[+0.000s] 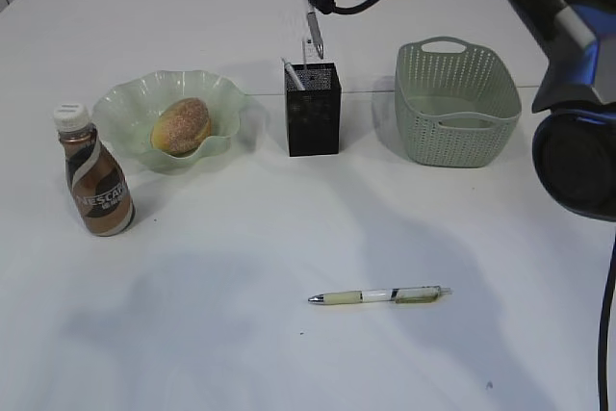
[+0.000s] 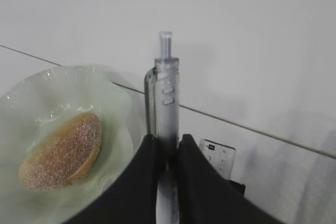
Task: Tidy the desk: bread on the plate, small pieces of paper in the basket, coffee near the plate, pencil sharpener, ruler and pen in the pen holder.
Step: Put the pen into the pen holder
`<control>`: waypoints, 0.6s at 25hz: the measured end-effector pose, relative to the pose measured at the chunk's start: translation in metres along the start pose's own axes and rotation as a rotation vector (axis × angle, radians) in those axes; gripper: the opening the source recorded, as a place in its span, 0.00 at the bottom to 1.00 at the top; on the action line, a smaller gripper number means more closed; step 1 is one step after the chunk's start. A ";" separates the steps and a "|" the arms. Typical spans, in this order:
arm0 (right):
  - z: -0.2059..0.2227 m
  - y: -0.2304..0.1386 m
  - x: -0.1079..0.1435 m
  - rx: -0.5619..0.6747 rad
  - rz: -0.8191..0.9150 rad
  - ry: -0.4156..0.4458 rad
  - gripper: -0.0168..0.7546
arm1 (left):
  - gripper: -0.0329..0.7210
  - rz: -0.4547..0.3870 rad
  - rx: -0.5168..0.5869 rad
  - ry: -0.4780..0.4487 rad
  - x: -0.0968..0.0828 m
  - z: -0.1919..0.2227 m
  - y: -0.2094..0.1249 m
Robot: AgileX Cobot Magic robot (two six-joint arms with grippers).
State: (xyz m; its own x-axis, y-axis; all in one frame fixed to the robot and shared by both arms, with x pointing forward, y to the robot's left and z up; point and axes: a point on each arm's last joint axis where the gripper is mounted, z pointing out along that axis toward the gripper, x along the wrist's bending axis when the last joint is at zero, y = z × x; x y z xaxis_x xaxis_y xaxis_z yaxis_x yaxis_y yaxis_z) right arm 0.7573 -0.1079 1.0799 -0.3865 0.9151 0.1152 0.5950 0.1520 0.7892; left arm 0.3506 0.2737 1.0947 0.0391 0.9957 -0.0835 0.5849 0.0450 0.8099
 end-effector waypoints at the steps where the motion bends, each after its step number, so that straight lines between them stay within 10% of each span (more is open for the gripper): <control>1: 0.002 -0.001 -0.001 -0.006 -0.002 0.002 0.13 | 0.28 0.000 0.000 0.000 0.000 0.000 0.000; 15: 0.002 0.017 -0.025 -0.210 -0.090 -0.045 0.13 | 0.28 -0.013 0.009 -0.011 -0.001 0.000 -0.001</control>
State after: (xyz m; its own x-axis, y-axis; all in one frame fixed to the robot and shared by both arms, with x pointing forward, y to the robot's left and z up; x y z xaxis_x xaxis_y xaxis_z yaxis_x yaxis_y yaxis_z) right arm 0.7781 -0.1276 1.0889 -0.3968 0.9178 0.0148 0.3977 0.1574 0.9039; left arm 0.3501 0.2726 1.0941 0.0405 0.9941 -0.1007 0.5923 0.0573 0.8037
